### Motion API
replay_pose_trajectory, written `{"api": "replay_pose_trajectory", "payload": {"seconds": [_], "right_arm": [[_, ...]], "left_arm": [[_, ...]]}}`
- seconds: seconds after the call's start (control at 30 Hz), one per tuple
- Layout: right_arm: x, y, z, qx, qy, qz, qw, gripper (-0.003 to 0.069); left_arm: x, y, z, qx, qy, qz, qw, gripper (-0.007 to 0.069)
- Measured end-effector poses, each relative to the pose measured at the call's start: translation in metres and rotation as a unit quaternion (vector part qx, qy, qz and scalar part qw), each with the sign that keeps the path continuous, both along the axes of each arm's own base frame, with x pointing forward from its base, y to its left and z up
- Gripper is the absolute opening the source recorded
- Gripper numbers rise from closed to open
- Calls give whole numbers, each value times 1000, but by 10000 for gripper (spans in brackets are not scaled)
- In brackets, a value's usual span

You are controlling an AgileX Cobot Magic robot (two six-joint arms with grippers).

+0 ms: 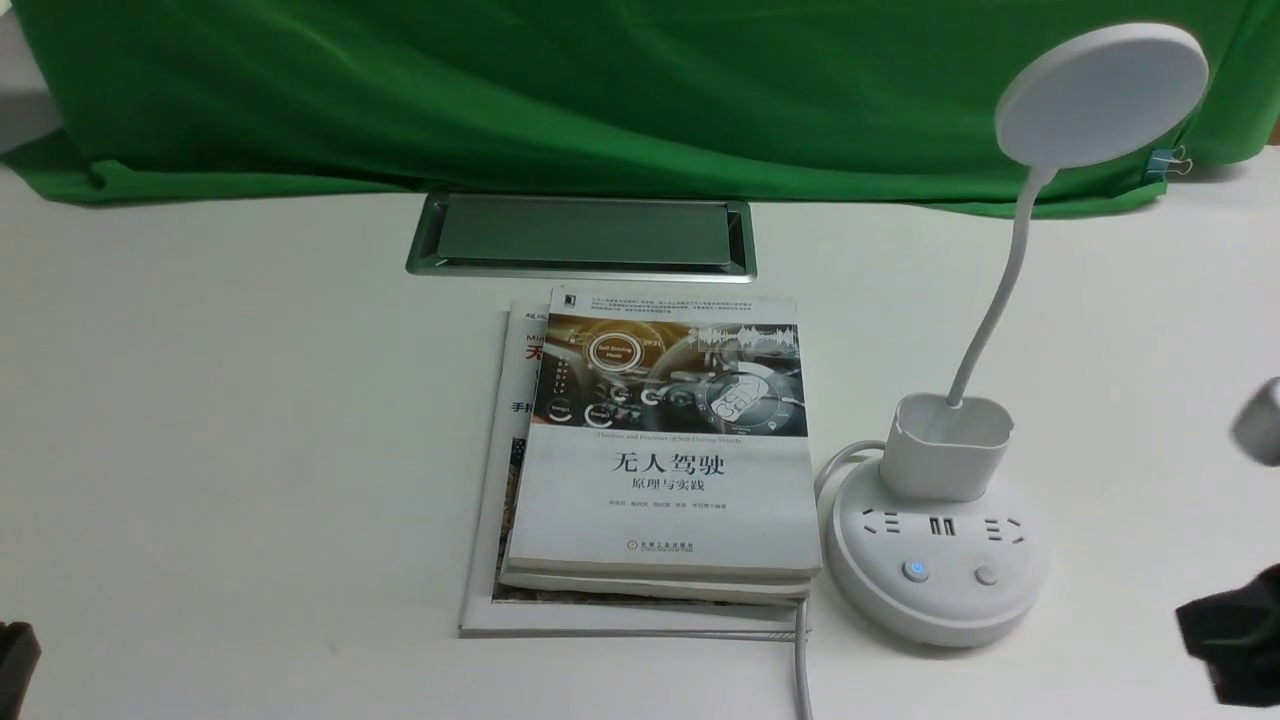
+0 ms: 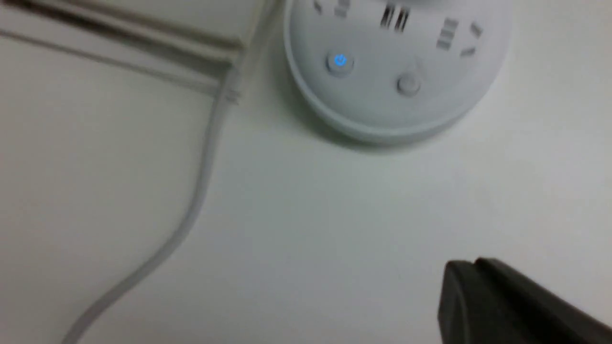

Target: Turn off the desk lamp on the white desktop by hand.

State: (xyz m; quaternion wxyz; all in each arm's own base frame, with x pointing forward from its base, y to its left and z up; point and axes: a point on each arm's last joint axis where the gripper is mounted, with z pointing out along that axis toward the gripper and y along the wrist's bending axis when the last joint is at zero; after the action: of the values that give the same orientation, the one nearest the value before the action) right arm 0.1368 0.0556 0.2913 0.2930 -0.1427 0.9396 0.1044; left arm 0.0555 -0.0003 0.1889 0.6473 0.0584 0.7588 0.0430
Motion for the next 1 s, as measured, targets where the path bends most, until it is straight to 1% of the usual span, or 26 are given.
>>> {"api": "replay_pose_trajectory", "payload": {"seconds": [0.13, 0.27, 0.37, 0.43, 0.47, 0.5, 0.57, 0.67, 0.73, 0.83, 0.93, 1.0], "right_arm": [[-11, -4, 13, 18, -50, -3, 999, 39], [-23, -11, 23, 10, -109, 2, 994, 43], [-34, -16, 22, 15, -152, 4, 988, 46], [-41, -22, 14, 17, -211, -4, 977, 42], [-41, -22, 13, 16, -216, -5, 976, 42], [-47, -29, -3, 14, -257, -23, 966, 42], [-55, -35, -19, 15, -308, -48, 950, 42], [-64, -42, -51, 11, -357, -76, 931, 42], [-73, -45, -74, 11, -376, -84, 923, 42], [-78, -46, -97, 10, -381, -86, 921, 41], [-81, -46, -101, 13, -397, -87, 914, 41], [-82, -46, -102, 13, -394, -87, 915, 41]], "left_arm": [[0, 0, 0, 0, 0, 0, 1000, 20], [0, 0, 0, 0, 0, 0, 1000, 20], [0, 0, 0, 0, 0, 0, 1000, 20], [0, 0, 0, 0, 0, 0, 1000, 20], [0, 0, 0, 0, 0, 0, 1000, 20], [0, 0, 0, 0, 0, 0, 1000, 20], [0, 0, 0, 0, 0, 0, 1000, 20], [0, 0, 0, 0, 0, 0, 1000, 20], [0, 0, 0, 0, 0, 0, 1000, 20], [0, 0, 0, 0, 0, 0, 1000, 20], [0, 0, 0, 0, 0, 0, 1000, 20], [0, 0, 0, 0, 0, 0, 1000, 20]]}}
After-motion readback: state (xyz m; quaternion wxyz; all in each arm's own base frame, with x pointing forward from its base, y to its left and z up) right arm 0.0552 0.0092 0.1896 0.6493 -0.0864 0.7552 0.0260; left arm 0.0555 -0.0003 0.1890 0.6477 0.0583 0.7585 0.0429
